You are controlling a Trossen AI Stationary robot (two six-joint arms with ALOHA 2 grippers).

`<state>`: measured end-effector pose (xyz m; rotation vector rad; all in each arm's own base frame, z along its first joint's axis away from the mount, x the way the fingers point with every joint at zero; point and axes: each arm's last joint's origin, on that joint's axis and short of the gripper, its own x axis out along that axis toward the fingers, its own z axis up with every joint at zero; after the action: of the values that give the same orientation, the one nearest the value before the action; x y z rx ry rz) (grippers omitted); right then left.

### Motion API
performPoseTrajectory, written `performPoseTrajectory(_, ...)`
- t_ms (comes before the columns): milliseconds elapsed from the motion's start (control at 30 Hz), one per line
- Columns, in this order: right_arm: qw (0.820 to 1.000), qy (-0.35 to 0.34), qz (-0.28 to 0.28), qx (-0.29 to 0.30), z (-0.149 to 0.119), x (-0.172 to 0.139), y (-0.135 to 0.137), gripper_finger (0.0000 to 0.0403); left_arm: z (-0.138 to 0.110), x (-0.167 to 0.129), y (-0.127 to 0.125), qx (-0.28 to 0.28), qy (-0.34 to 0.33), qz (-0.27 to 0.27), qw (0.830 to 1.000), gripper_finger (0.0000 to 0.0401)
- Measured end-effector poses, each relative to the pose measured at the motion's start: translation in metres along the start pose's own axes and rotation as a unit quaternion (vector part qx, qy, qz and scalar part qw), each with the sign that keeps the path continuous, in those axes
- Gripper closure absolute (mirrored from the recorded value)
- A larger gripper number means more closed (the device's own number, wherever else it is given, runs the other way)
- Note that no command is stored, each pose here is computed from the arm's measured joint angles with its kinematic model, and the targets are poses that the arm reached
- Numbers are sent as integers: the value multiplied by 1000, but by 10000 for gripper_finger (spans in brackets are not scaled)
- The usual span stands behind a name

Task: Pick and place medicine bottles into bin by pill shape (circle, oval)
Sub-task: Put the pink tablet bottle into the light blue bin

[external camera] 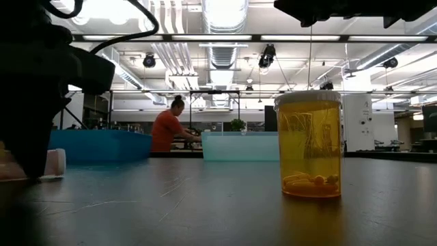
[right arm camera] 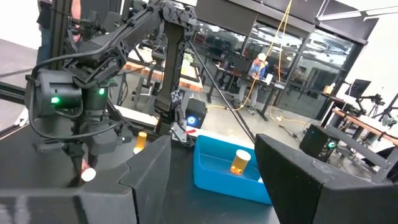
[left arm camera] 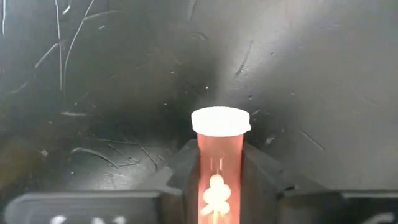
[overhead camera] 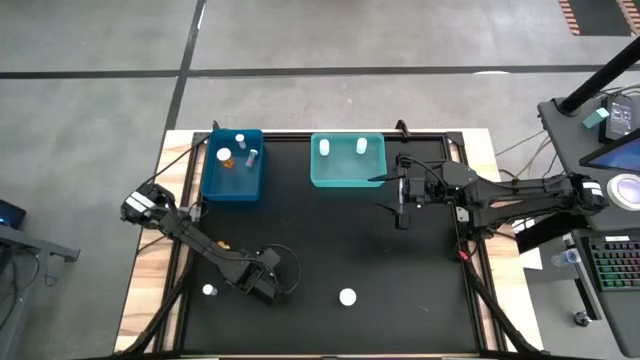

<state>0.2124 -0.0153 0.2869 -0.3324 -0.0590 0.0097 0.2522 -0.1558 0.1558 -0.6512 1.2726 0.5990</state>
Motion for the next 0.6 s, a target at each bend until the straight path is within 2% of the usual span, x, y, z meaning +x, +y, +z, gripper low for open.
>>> performPoseTrajectory(100,1000,0,0,1,0,0,0,179,6,-7,0,18,-12,-11,1000,346)
performPoseTrajectory(333,1000,0,0,1,0,0,0,179,27,-38,8,107,-99,-31,989,341)
performPoseTrajectory(500,1000,0,-1,2,0,0,0,179,51,-60,22,185,-179,-11,966,340)
performPoseTrajectory(600,1000,0,0,3,0,0,0,179,63,-71,27,243,-225,3,944,340)
